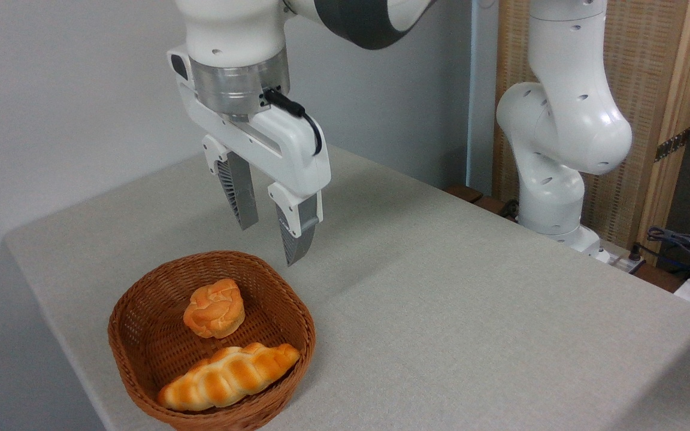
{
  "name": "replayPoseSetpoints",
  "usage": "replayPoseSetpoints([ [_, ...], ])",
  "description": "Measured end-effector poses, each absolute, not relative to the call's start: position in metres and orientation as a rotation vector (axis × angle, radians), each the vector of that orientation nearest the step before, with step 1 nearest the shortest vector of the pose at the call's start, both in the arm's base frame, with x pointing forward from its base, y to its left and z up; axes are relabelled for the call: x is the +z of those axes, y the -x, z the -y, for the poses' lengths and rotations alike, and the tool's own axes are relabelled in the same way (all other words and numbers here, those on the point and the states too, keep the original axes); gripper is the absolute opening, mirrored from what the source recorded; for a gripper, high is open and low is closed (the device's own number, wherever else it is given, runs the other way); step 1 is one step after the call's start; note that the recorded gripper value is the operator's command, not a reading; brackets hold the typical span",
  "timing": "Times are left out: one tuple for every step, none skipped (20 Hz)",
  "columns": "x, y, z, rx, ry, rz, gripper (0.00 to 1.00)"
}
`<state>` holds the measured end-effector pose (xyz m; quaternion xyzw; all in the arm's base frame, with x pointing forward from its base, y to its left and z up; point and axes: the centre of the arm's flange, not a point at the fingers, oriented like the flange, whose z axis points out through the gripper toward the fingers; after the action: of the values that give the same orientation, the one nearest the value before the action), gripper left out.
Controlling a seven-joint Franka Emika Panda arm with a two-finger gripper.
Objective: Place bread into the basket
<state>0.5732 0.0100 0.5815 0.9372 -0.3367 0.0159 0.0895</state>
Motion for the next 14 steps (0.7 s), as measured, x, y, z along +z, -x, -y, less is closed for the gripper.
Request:
replayPoseSetpoints([
  [0.585, -0.574, -0.006, 0.041, -2.814, 1.0, 1.0],
  [0.589, -0.574, 0.0, 0.035, -2.839, 1.009, 1.0],
  [0.592, -0.574, 0.008, 0.027, -2.867, 1.018, 1.0],
  [0.595, -0.574, 0.017, 0.019, -2.895, 1.029, 1.0],
  [0.597, -0.573, 0.026, 0.009, -2.918, 1.047, 1.0],
  [0.599, -0.572, 0.035, -0.003, -2.941, 1.083, 1.0],
  [0.601, -0.572, 0.045, -0.013, -2.962, 1.124, 1.0],
  [0.603, -0.57, 0.052, -0.014, -2.973, 1.153, 1.0],
  [0.606, -0.569, 0.057, -0.009, -2.979, 1.171, 1.0],
  [0.61, -0.567, 0.058, 0.0, -2.982, 1.177, 1.0],
  [0.613, -0.566, 0.056, 0.008, -2.985, 1.174, 1.0],
  [0.616, -0.565, 0.054, 0.014, -2.988, 1.168, 1.0],
  [0.617, -0.564, 0.052, 0.019, -2.991, 1.163, 1.0],
  [0.618, -0.564, 0.051, 0.02, -2.992, 1.159, 1.0],
])
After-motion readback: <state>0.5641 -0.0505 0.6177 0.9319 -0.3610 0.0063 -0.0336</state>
